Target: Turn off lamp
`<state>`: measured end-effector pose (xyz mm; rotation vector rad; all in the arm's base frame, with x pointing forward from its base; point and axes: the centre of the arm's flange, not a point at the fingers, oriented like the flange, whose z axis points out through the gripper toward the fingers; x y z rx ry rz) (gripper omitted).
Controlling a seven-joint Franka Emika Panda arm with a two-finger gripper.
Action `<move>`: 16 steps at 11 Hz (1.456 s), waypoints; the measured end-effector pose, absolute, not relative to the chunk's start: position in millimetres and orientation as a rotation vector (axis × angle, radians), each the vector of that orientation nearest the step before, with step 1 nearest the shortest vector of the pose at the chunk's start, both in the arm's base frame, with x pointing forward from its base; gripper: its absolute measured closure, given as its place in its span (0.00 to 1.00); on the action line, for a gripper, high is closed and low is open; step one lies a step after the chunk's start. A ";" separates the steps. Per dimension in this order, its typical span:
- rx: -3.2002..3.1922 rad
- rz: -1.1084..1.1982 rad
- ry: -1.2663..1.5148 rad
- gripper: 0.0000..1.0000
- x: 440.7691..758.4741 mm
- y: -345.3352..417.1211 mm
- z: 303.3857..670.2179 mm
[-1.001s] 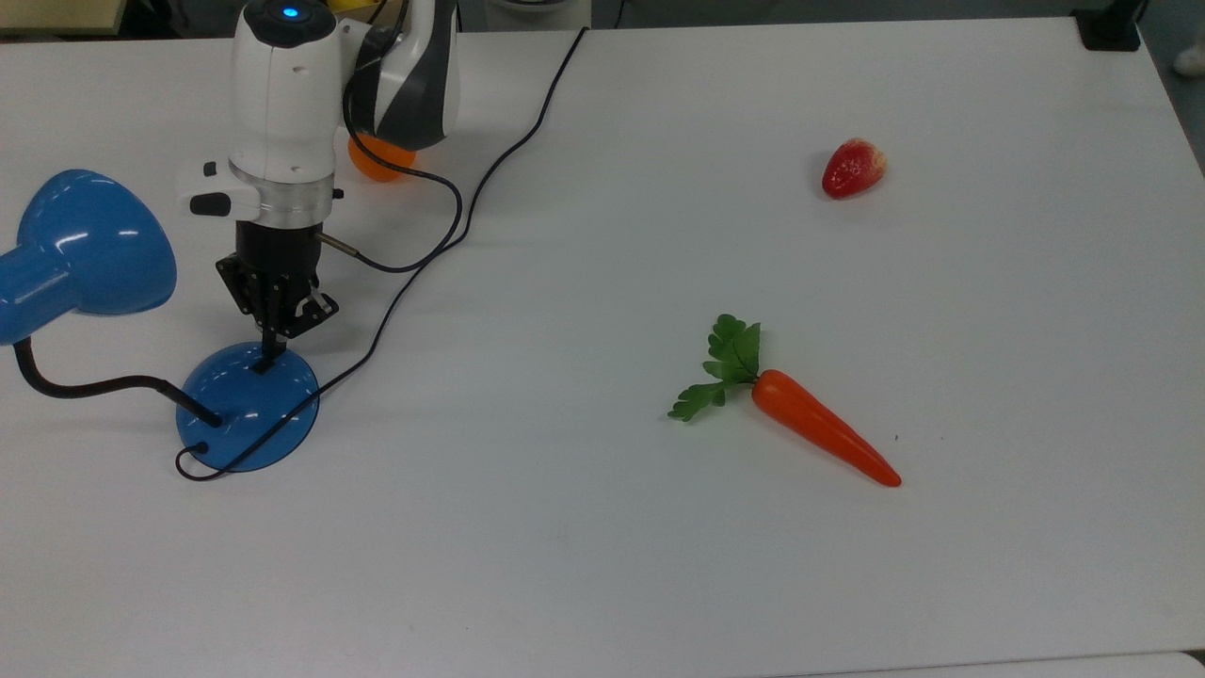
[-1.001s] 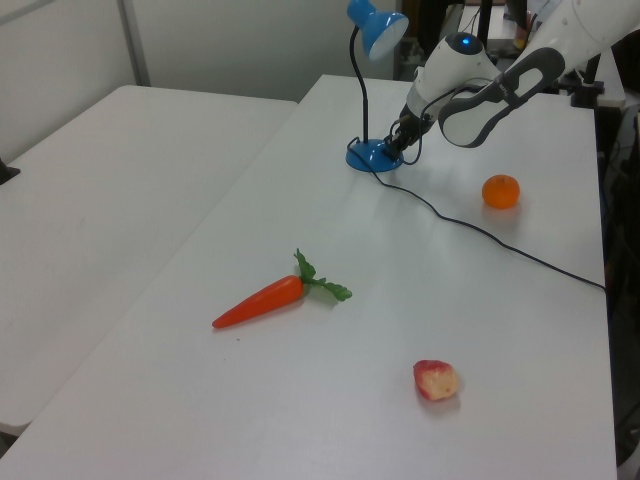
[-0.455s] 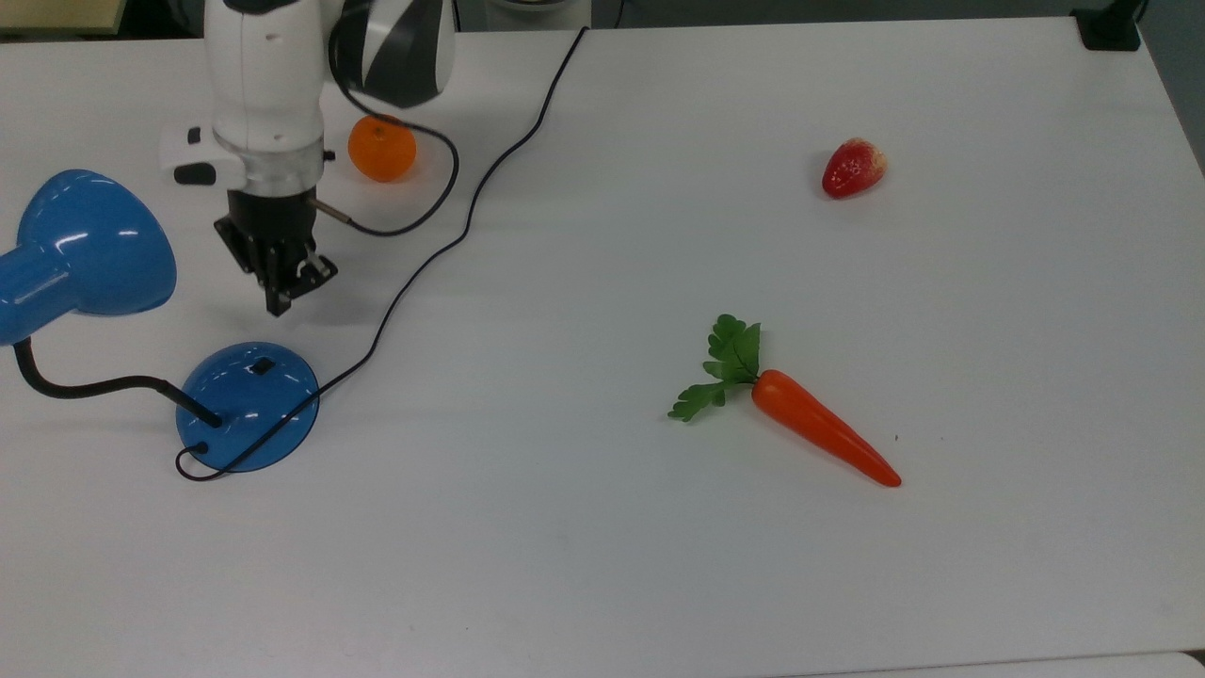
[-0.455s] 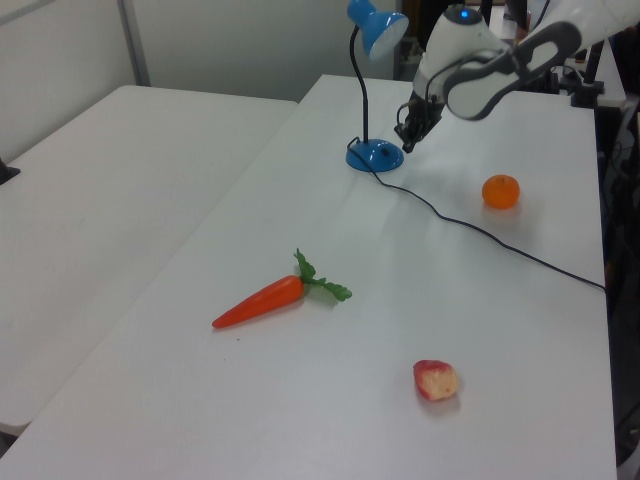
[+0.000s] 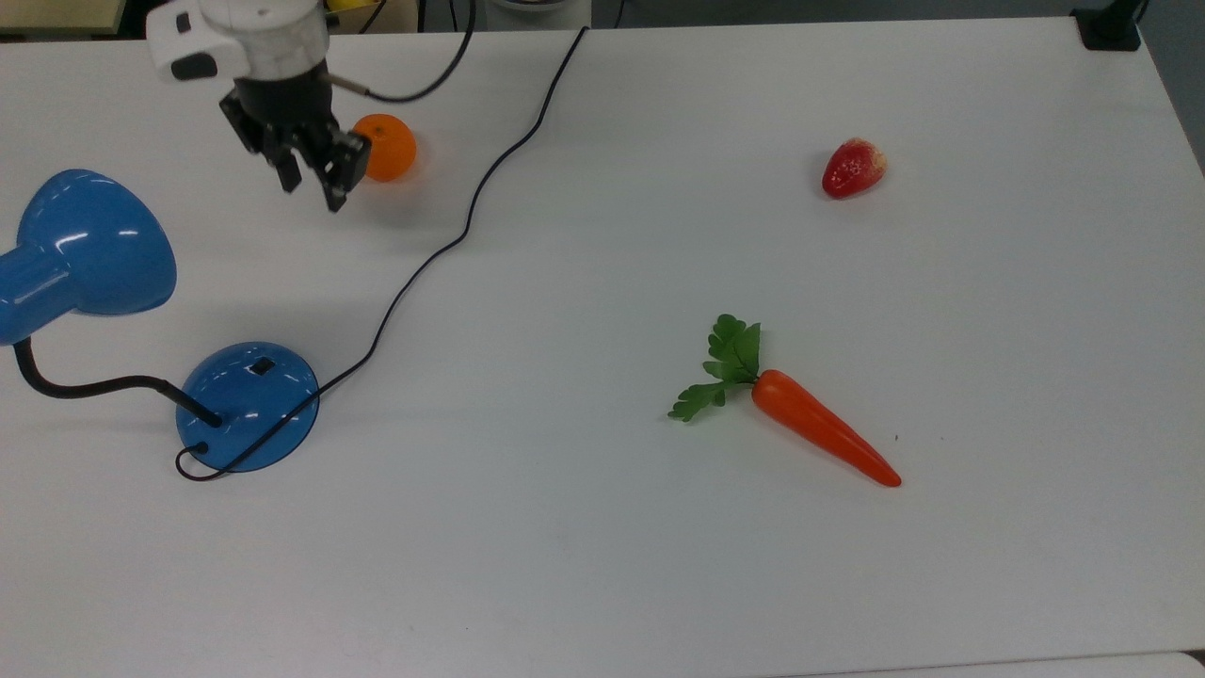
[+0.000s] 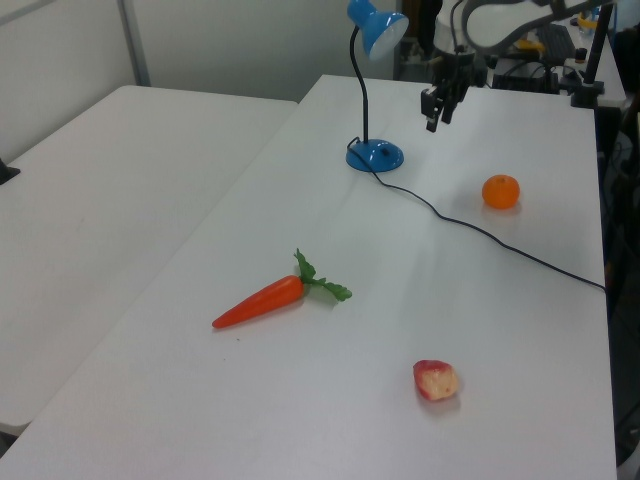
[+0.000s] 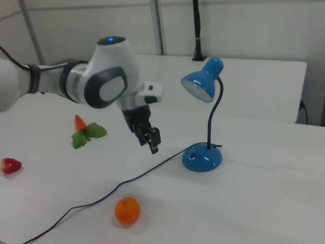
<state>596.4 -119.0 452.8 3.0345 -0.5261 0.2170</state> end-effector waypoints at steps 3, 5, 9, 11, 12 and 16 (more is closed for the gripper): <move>3.063 0.154 -0.426 0.02 580.7 -93.2 476.4; 3.072 0.123 -0.381 0.00 579.4 -75.6 477.1; 3.088 0.000 -0.355 0.00 575.1 -60.4 489.2; 3.115 -0.055 -0.327 0.00 570.8 -58.6 493.4; 3.118 -0.060 -0.318 0.00 570.2 -58.1 495.9; 3.152 -0.073 -0.317 0.00 569.6 -57.3 517.6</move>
